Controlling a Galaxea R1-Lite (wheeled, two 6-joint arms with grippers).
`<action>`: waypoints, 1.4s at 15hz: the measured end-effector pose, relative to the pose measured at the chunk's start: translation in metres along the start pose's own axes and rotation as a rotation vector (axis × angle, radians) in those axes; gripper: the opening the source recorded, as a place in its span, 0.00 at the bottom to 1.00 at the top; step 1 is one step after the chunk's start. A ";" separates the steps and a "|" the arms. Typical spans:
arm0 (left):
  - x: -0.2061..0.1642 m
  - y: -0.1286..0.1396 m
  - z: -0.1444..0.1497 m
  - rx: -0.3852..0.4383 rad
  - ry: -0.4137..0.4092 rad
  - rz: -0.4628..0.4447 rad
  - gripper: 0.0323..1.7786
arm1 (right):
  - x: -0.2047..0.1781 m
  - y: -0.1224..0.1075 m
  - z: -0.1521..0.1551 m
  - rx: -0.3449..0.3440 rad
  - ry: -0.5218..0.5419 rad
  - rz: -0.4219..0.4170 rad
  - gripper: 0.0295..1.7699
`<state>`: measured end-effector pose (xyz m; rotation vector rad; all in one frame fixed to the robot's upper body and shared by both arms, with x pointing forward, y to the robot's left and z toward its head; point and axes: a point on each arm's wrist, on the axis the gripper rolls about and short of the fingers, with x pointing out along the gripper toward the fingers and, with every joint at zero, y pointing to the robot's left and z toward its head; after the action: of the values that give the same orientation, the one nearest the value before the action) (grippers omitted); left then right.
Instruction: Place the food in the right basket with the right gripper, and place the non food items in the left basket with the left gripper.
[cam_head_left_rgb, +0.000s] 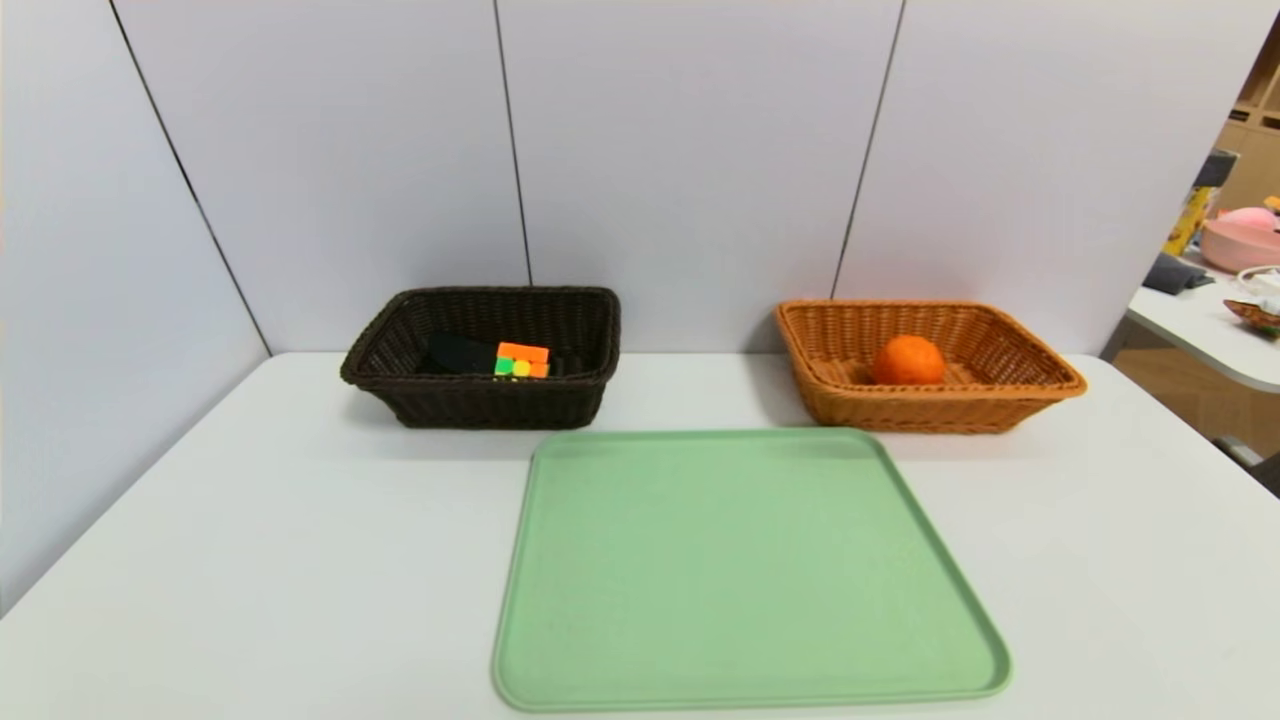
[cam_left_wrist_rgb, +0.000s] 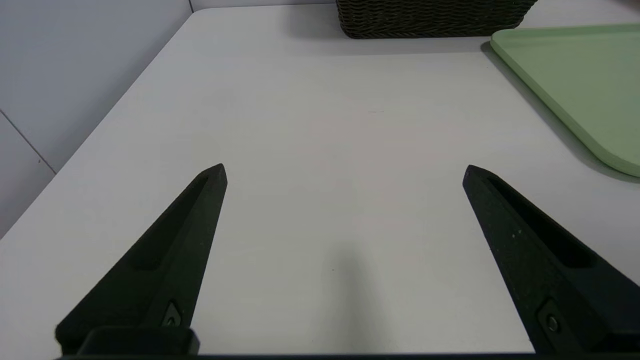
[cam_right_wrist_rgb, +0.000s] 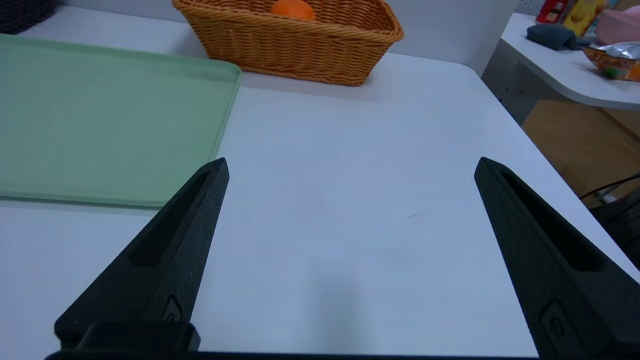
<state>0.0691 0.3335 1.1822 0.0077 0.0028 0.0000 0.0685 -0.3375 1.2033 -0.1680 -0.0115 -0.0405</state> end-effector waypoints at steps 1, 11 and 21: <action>0.000 0.000 0.000 0.000 0.000 0.000 0.95 | 0.000 0.001 -0.005 -0.007 -0.020 0.015 0.96; 0.000 0.000 0.000 0.000 0.000 0.000 0.95 | 0.000 0.005 -0.020 0.015 0.004 0.076 0.96; 0.000 0.000 0.000 0.000 0.000 0.000 0.95 | 0.000 0.005 -0.020 0.032 0.003 0.074 0.96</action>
<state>0.0691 0.3335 1.1823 0.0072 0.0023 0.0000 0.0689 -0.3357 1.1824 -0.1360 -0.0031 0.0329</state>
